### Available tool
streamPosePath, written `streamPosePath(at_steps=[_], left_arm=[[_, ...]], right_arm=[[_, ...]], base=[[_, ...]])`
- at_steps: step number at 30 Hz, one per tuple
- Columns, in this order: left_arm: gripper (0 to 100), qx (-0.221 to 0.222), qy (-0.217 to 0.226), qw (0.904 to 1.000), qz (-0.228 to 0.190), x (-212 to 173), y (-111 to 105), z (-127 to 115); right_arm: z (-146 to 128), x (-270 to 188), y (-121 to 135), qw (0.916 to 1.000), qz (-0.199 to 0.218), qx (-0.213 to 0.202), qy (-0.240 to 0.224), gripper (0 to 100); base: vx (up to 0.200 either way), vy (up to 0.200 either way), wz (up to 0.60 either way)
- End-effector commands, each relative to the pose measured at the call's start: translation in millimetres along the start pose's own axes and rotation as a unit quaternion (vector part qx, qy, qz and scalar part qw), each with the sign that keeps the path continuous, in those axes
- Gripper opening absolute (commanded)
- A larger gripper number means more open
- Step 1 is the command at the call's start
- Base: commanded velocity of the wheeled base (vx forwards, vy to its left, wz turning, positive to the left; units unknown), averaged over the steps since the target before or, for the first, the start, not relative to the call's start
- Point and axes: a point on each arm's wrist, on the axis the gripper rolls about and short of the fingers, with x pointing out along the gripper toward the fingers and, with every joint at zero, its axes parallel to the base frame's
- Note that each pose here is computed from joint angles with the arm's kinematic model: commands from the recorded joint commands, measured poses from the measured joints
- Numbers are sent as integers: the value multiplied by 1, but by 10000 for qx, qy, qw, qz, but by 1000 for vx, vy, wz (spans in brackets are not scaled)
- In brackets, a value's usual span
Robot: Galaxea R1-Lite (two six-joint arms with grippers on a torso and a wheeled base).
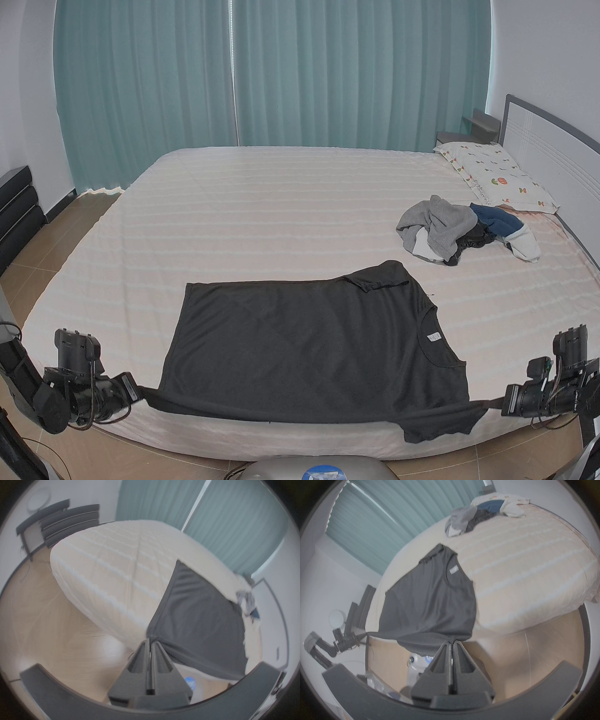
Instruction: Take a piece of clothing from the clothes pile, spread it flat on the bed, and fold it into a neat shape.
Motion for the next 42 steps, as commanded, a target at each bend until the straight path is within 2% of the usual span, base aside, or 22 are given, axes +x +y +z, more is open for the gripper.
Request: streamPosePath(at_steps=[1,6,20,27,33,35,37,42], left_arm=[[0,-657,-663,9942,-533,7,-20,30],[0,-1208,-807,9867,-729,10,-28,41],[0,-1196,-644,9889,-602,22,-27,38],[0,-1098,-388,9920,-490,34,-29,30],[0,-1015,-360,9933,-430,28,-26,26],[0,-526,-186,9983,-186,17,-19,18],[0,-301,-130,9994,-122,10,-17,16],[0,-222,-89,9997,-101,-1,-16,14]], right_arm=[[37,8,11,9974,216,196,-661,0],[48,14,12,9967,165,238,-764,0],[57,17,15,9959,231,203,-852,0],[65,24,18,9958,295,130,-859,0],[54,18,20,9964,311,87,-786,0],[44,5,19,9958,330,81,-848,0],[37,-1,19,9957,326,79,-869,0],[25,-11,17,9958,304,36,-864,0]], base=[[0,0,0],[0,0,0],[0,0,0],[0,0,0],[0,0,0],[0,0,0],[0,0,0],[0,0,0]])
